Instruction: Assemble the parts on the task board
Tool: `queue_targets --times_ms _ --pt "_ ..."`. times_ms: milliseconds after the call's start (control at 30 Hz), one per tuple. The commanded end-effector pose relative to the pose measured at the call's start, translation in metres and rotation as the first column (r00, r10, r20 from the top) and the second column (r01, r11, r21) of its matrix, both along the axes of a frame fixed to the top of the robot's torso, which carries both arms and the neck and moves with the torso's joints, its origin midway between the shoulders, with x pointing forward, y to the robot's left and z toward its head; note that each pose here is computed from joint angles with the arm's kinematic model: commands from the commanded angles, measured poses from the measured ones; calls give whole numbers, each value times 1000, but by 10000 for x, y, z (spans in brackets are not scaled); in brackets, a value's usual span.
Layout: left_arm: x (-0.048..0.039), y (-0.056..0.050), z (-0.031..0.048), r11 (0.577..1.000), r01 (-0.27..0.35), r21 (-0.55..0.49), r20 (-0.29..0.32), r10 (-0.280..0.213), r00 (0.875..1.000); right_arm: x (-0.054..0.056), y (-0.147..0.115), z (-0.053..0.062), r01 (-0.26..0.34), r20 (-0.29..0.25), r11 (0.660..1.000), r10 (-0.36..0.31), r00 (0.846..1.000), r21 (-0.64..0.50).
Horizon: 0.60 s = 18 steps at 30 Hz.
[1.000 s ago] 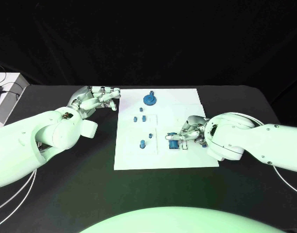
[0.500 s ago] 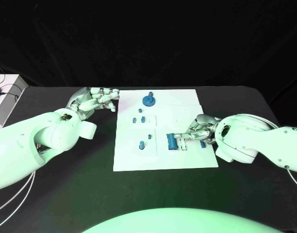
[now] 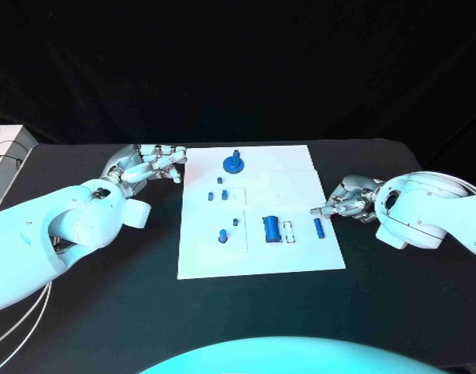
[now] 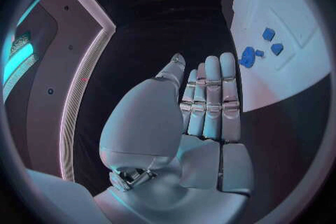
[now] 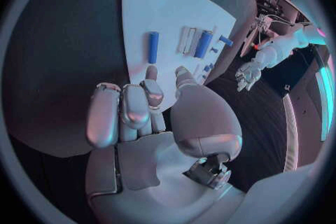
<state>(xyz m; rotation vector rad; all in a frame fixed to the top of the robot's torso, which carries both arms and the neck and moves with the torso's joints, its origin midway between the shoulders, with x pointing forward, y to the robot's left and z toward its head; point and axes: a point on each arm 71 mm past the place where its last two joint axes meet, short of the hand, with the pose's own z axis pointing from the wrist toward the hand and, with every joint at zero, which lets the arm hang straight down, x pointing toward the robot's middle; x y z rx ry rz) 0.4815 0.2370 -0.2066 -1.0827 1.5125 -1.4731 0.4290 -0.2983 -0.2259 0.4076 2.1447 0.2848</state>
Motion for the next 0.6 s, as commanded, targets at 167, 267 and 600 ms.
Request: queue_targets --times_ms 167,267,600 --pt "-7 -35 -3 1000 15 -15 3 -15 1000 -34 -30 -90 -90 -62 985 82 995 -146" --pt "-8 -32 -6 1000 14 -15 3 -14 1000 -47 2 -133 -93 -67 983 84 994 -158" --pt "-9 -22 -13 1000 12 -13 0 -12 1000 -72 128 -202 -102 -60 982 94 994 -159"
